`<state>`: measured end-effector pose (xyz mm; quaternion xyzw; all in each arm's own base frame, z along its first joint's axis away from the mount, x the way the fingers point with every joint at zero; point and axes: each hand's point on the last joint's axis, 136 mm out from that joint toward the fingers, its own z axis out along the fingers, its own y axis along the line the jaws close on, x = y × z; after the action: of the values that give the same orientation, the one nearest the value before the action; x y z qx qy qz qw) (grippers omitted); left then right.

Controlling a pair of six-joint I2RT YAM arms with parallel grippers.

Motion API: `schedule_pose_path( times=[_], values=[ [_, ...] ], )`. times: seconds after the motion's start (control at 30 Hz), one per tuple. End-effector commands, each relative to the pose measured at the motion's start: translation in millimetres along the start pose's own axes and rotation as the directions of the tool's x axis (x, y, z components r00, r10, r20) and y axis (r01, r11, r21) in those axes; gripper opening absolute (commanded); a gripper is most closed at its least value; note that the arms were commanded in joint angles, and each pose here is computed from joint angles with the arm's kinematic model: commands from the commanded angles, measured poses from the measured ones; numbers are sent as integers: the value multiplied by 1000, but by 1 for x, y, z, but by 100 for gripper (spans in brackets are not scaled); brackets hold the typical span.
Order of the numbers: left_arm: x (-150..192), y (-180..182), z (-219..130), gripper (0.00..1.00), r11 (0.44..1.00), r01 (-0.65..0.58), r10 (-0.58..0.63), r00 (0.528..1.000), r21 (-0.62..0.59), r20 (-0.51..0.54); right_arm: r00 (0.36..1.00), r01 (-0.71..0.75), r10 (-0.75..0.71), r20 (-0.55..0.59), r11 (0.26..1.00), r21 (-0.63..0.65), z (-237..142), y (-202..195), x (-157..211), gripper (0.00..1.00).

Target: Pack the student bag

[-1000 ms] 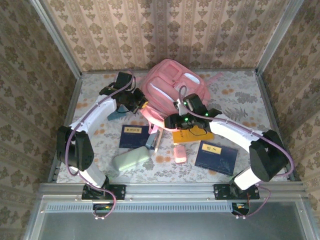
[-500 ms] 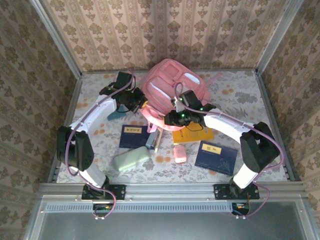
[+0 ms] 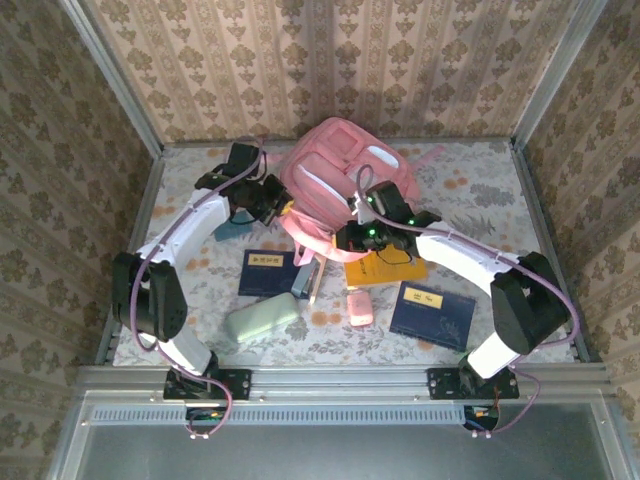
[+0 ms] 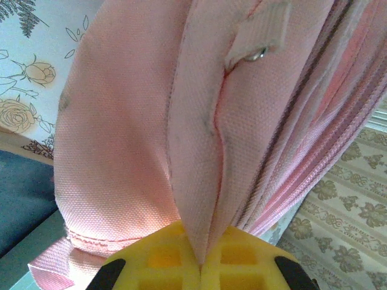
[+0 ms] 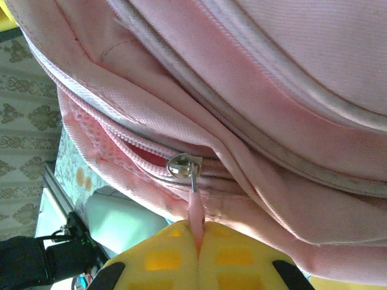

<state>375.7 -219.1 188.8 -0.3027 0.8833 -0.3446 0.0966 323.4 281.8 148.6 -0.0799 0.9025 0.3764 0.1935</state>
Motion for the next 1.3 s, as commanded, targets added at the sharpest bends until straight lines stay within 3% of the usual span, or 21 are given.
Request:
schedule_pose_path(
  times=[0.0, 0.7, 0.9, 1.27],
  values=[
    [-14, -26, -35, 0, 995, -33, 26, 997, 99, 71, 1000, -18, 18, 3, 999, 28, -6, -16, 7, 0],
    [-33, -25, -51, 0, 991, 4, -17, 995, 133, 98, 997, -40, 29, 65, 983, 182, -24, -64, 32, 0],
    [-34, -28, -57, 0, 989, 4, -19, 995, 145, 102, 991, -64, 25, 130, 952, 301, -35, -92, 26, 0],
    [-30, -32, -56, 0, 987, -1, -8, 999, 163, 52, 972, -172, 113, 206, 940, 296, -35, -125, 10, 1]
  ],
)
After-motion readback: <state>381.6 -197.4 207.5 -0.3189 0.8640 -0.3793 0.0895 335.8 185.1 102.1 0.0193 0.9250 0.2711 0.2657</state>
